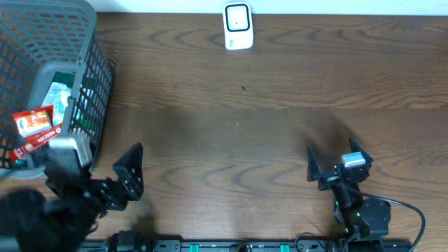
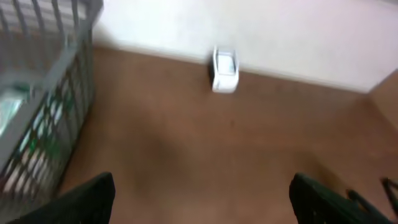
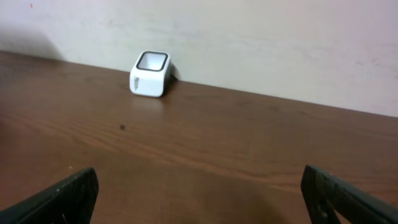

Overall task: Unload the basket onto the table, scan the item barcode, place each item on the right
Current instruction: 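Move the left gripper into the basket toward the green-lidded jar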

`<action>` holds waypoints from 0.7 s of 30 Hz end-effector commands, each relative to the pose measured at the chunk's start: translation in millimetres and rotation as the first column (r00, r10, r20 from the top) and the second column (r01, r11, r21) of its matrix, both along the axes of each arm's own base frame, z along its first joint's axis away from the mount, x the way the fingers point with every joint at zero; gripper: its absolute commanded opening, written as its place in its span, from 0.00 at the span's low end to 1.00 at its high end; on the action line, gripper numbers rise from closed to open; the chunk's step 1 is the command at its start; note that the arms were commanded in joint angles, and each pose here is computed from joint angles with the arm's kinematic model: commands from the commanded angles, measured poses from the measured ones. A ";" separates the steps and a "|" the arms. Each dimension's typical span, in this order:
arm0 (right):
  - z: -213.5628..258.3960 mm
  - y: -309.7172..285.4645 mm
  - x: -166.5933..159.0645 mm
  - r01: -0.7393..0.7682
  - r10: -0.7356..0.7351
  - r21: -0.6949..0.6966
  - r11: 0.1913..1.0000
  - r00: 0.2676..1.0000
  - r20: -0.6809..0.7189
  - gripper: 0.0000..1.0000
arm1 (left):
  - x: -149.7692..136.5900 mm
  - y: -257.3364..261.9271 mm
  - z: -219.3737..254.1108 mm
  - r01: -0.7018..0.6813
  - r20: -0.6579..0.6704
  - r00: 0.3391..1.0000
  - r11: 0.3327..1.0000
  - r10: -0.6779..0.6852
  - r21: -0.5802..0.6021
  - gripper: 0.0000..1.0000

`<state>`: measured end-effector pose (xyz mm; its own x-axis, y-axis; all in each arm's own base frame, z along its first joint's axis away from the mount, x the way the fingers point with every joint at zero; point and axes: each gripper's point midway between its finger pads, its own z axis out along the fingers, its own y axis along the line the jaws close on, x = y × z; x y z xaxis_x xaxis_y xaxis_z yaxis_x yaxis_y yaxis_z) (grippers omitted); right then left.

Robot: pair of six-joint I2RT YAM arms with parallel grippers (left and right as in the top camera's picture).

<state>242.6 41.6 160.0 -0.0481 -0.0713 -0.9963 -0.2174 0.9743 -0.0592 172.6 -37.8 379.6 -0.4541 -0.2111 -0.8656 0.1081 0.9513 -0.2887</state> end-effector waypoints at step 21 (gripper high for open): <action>-0.7 1.4 -0.5 -0.008 0.008 0.012 1.000 1.000 -0.004 0.99 | 103.6 174.8 7.8 -0.334 -0.480 0.772 0.909 0.416 0.250 0.98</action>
